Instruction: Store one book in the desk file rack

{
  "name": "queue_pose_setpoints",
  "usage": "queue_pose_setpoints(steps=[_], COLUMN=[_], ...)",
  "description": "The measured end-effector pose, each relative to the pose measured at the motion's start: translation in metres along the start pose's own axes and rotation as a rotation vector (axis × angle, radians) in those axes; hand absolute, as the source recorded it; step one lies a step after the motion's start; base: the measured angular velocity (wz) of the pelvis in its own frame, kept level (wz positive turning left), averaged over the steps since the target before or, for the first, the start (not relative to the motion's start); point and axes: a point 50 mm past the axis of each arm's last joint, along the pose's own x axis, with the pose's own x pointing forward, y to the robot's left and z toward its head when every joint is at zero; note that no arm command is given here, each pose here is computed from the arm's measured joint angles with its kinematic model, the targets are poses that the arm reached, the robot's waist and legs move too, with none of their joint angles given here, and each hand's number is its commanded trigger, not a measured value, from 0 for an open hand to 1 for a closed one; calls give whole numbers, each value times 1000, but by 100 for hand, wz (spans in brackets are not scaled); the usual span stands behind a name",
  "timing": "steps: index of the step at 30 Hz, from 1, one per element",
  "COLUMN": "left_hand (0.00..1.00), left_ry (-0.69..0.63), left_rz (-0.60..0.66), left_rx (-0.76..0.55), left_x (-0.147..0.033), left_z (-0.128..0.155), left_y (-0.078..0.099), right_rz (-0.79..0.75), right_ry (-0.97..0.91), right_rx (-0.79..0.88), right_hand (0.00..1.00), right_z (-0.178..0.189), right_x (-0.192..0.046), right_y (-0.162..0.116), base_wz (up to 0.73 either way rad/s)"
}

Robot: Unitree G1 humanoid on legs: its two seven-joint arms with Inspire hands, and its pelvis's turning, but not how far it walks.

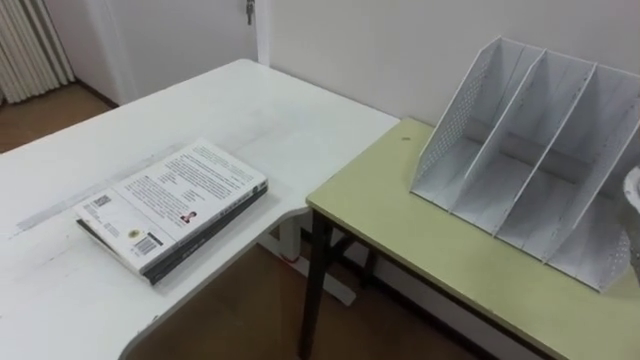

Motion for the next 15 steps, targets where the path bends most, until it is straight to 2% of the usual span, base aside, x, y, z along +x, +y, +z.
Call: queue_pose_setpoints(steps=[15], left_hand=[0], left_ry=[1], left_rz=[15], left_rx=[4], left_x=[-2], left_z=[1], left_y=[7], right_rz=[-17], right_ry=[35], right_rx=[-49], right_hand=[100], right_z=[-13], right_x=[0], right_y=[-3], base_wz=[2])
